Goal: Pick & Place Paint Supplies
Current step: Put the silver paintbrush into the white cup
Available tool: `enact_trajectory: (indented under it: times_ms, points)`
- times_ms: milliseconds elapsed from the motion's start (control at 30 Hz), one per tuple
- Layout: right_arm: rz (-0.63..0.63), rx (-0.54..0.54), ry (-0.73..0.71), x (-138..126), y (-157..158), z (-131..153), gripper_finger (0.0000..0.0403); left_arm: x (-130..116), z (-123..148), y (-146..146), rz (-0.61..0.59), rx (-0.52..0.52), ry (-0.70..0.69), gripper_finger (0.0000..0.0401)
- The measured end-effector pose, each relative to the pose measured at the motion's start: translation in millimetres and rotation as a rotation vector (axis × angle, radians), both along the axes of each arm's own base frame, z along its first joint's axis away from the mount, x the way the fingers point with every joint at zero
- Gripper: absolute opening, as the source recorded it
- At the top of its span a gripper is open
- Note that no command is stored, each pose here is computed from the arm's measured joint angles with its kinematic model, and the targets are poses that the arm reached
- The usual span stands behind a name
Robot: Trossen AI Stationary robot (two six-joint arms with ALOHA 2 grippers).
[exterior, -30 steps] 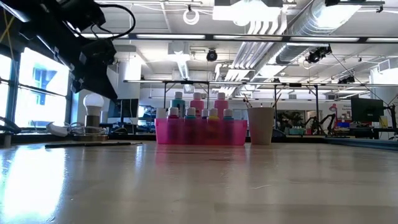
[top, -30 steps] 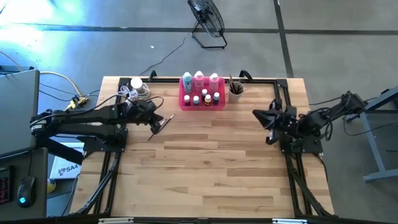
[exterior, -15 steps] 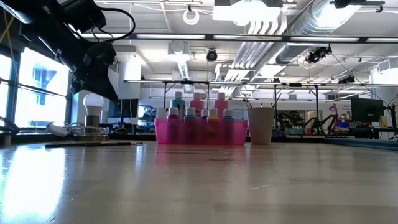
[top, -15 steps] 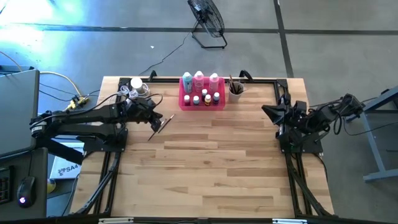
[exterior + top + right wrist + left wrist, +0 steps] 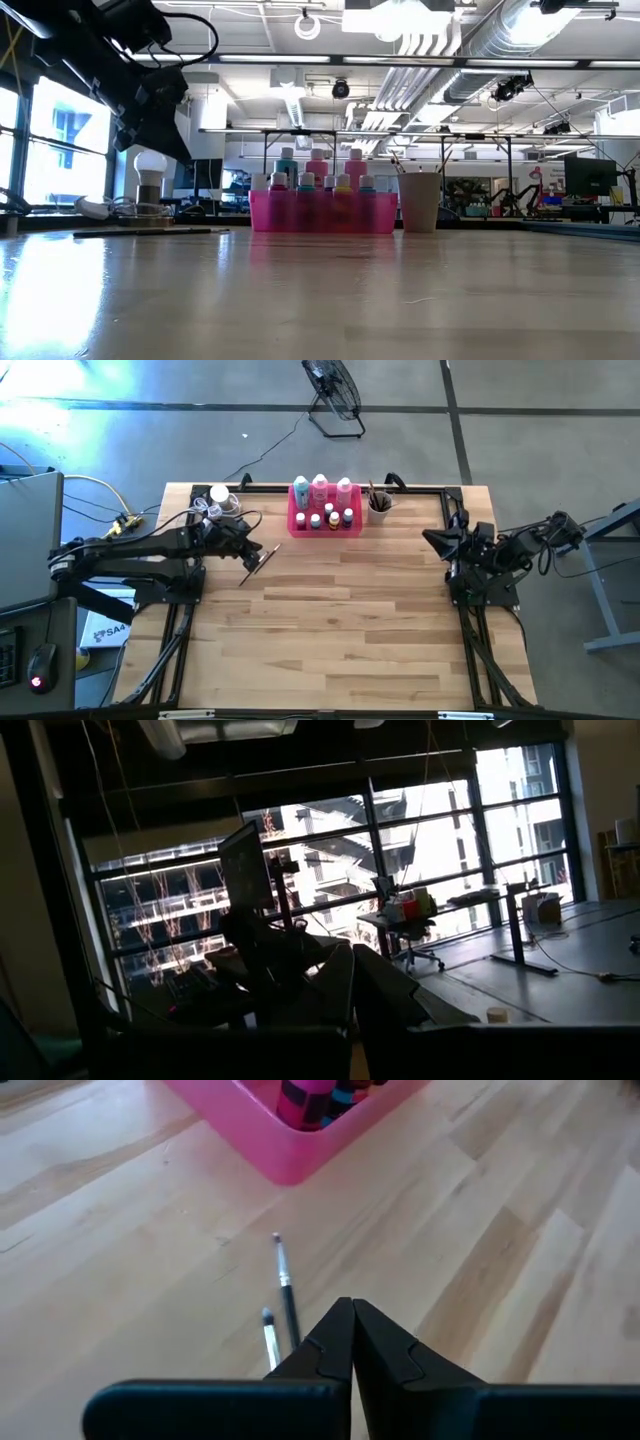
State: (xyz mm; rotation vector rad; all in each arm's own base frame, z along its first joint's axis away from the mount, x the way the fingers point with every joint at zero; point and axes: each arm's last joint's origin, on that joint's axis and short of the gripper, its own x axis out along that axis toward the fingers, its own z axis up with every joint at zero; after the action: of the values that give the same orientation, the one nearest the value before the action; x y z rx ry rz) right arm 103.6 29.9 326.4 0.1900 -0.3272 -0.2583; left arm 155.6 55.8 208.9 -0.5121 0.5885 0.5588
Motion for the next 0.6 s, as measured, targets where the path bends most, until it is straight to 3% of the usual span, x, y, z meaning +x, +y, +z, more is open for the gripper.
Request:
enact_trajectory:
  times_ms: [267, 433, 600]
  points:
    - [-0.016, -0.014, 0.042, 1, 0, -4, 0.0002, 13, -12, 4, 0.046, -0.076, 0.017, 0.0059]
    - [-0.017, -0.011, 0.042, 1, 0, -4, 0.0002, 21, -24, 9, 0.151, -0.123, 0.058, 0.0066]
    - [-0.02, -0.003, 0.038, 1, 0, -4, 0.0002, 31, -34, 12, 0.181, -0.158, 0.127, 0.0066]
